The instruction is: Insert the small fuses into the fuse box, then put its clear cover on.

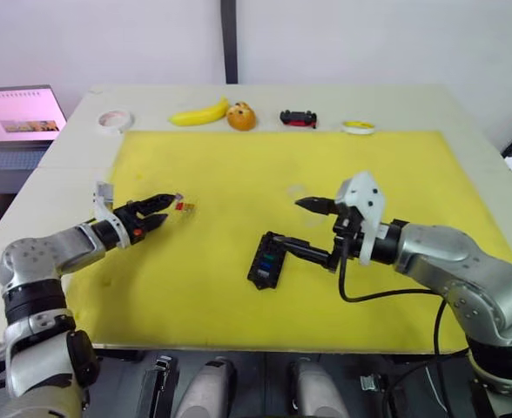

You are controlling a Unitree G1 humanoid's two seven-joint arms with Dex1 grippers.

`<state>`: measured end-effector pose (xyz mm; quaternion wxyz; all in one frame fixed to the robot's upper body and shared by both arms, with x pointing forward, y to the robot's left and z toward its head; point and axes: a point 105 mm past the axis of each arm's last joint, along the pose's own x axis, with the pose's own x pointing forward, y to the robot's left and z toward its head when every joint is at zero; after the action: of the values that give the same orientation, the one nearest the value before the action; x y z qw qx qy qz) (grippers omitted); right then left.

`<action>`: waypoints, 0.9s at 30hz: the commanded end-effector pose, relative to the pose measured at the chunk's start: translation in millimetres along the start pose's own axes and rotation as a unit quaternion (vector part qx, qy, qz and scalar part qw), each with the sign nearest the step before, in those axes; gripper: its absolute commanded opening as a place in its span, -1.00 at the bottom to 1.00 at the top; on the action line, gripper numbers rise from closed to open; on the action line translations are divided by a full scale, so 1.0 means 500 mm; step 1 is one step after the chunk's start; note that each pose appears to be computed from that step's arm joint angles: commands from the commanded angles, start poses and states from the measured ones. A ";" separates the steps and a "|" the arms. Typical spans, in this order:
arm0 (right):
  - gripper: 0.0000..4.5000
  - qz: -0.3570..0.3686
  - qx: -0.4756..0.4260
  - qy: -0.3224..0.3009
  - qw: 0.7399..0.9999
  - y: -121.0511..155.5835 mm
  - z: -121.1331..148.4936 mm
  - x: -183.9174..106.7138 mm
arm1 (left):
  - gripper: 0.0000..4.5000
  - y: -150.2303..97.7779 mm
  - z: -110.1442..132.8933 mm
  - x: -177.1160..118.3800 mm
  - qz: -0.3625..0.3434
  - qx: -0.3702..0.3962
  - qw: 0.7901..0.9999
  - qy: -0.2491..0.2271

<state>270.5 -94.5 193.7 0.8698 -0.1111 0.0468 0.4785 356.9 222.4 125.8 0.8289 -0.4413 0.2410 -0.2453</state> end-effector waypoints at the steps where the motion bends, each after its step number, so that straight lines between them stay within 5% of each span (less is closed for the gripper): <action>1: 1.00 -0.004 -0.026 -0.022 0.999 0.011 0.025 -0.007 | 0.84 0.013 -0.010 0.021 0.010 0.005 1.000 0.012; 12: 1.00 0.025 -0.047 0.005 0.999 0.025 0.021 -0.017 | 0.84 0.018 0.005 0.037 -0.002 -0.039 0.999 0.031; 20: 1.00 0.040 -0.054 0.004 0.998 0.031 0.021 -0.005 | 0.84 0.000 -0.025 0.050 -0.034 -0.042 0.994 0.096; 27: 1.00 0.032 -0.047 -0.002 0.998 0.035 0.016 -0.002 | 0.84 0.006 -0.021 0.064 -0.025 -0.039 0.995 0.087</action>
<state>260.1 -88.8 190.3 0.8504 -0.1410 0.0527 0.5041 375.5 208.6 123.0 0.7904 -0.4529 0.2890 -0.2944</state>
